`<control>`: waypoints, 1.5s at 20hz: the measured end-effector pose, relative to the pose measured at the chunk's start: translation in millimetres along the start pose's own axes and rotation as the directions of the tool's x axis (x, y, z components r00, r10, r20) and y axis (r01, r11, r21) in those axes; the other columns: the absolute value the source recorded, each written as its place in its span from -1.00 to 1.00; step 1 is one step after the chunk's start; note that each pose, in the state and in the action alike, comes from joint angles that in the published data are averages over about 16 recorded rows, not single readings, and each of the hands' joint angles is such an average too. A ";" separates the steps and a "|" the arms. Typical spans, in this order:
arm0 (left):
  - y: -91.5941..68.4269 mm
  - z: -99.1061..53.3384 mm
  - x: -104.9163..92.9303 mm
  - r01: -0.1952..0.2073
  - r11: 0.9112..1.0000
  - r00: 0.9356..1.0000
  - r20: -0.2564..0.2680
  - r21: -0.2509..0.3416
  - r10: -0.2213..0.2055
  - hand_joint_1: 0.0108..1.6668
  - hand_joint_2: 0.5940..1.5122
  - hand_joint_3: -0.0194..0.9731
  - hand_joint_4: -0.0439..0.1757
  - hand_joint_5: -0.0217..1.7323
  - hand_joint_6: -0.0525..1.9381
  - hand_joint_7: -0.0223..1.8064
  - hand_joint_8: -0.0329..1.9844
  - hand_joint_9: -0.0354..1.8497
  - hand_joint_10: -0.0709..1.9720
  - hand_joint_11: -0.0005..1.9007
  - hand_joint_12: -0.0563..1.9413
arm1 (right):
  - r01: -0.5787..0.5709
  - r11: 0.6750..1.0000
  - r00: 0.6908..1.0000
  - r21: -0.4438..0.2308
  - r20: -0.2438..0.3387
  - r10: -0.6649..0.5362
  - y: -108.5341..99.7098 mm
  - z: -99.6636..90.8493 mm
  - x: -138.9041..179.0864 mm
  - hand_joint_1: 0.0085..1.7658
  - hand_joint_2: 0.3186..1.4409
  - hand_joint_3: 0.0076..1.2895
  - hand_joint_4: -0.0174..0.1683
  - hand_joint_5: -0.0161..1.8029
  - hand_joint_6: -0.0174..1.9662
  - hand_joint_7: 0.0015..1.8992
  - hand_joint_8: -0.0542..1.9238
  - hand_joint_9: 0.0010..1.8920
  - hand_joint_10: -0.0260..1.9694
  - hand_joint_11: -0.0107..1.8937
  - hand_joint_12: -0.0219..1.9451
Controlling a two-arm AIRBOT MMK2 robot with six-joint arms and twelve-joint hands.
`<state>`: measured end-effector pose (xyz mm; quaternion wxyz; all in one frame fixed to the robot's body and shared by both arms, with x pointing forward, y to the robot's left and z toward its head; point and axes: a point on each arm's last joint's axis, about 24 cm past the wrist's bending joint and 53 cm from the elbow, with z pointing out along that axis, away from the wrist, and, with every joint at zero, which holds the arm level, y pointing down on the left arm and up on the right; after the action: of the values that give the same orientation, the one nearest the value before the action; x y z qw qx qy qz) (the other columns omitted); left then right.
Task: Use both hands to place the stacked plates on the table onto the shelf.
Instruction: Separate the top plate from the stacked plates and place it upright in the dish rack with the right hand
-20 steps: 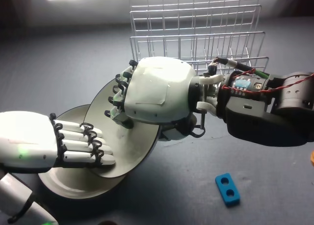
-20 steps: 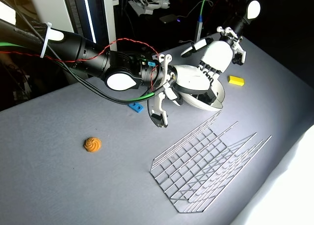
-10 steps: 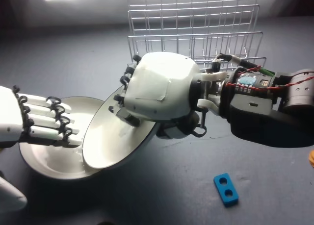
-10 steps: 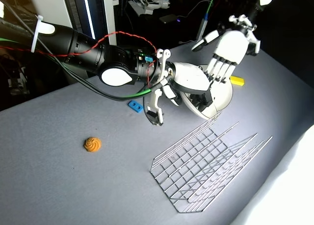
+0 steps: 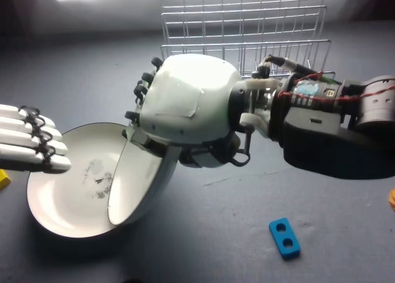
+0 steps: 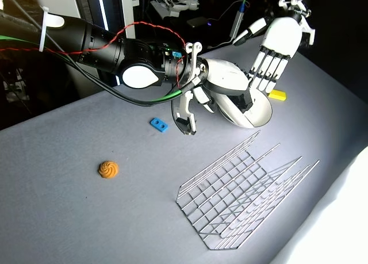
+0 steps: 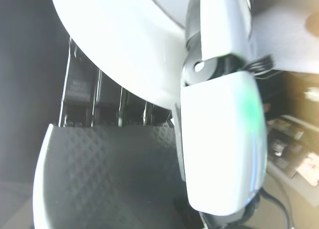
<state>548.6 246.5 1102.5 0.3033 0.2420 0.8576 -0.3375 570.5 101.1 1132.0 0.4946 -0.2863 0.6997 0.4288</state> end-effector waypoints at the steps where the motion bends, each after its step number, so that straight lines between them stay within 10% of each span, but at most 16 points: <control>1: -0.2 -3.8 -2.4 0.004 1.000 1.000 0.006 -0.003 -0.004 -0.99 -0.04 -0.92 -0.59 -0.82 -0.94 -0.85 -0.96 -0.88 -0.92 -0.98 -0.80 | -0.004 1.000 1.000 -0.003 0.003 0.004 2.3 -0.6 -2.7 0.48 0.14 -0.99 -0.76 0.01 0.14 0.00 -0.04 -0.07 0.18 -0.21 0.12; 19: 14.7 -41.2 -28.6 0.064 0.997 0.995 0.078 -0.052 -0.060 -0.99 -0.03 -0.92 -0.58 -0.81 -0.94 -0.83 -0.96 -0.86 -0.92 -0.98 -0.76 | -0.171 0.984 0.976 -0.037 0.130 0.175 34.8 -31.4 -83.9 0.50 0.22 -0.99 -0.77 0.02 0.15 0.01 0.02 -0.09 0.23 -0.21 0.14; 30: 16.7 -33.7 -30.0 0.044 0.998 0.997 0.072 -0.044 -0.041 -0.99 -0.03 -0.92 -0.59 -0.83 -0.94 -0.86 -0.96 -0.88 -0.92 -0.98 -0.82 | -0.439 0.898 0.861 -0.042 0.266 0.433 14.4 -59.5 -148.2 0.51 0.22 -0.99 -0.79 -0.01 0.17 -0.02 0.06 -0.10 0.24 -0.23 0.18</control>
<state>567.9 275.6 1135.7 0.3316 0.2045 0.8588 -0.3326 583.4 51.8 1284.1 0.4781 -0.0548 0.6769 0.5570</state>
